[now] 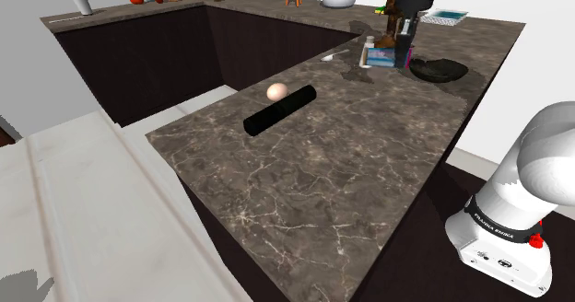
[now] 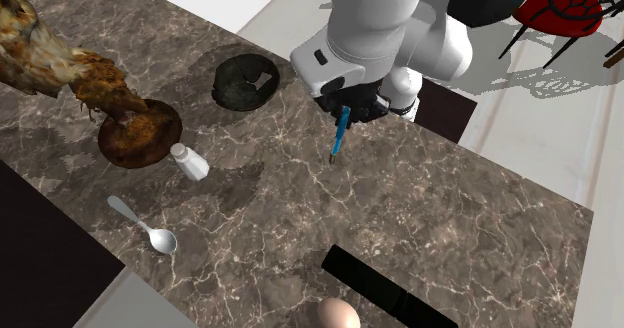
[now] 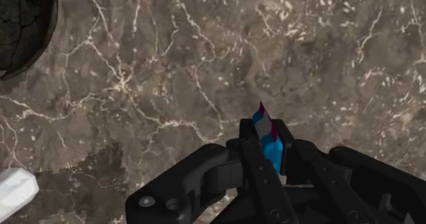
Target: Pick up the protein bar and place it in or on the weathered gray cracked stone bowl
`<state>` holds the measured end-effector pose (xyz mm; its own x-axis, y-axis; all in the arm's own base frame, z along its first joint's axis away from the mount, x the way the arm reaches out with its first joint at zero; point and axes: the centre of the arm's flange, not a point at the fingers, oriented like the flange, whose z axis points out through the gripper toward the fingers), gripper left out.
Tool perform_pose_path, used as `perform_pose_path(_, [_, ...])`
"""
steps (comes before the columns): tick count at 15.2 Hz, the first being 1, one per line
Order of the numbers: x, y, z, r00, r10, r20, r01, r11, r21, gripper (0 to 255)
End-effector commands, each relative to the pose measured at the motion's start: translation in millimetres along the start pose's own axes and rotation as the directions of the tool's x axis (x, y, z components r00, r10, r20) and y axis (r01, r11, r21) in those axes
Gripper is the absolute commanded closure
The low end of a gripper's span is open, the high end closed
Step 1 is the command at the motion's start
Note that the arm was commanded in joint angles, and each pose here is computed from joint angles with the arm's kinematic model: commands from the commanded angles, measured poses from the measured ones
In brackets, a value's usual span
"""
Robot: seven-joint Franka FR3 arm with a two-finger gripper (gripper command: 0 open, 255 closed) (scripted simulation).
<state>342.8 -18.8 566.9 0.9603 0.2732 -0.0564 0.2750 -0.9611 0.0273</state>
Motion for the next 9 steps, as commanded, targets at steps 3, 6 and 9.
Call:
perform_pose_path(3, [-23.9,46.5,3.5,1.000,-0.001,0.000,0.001,1.000,0.000,255])
perform_pose_path(6, [-41.6,82.0,5.1,1.000,-0.001,0.000,0.001,1.000,0.000,255])
perform_pose_path(9, [-59.2,117.4,6.7,1.000,-0.001,0.000,0.001,1.000,0.000,255])
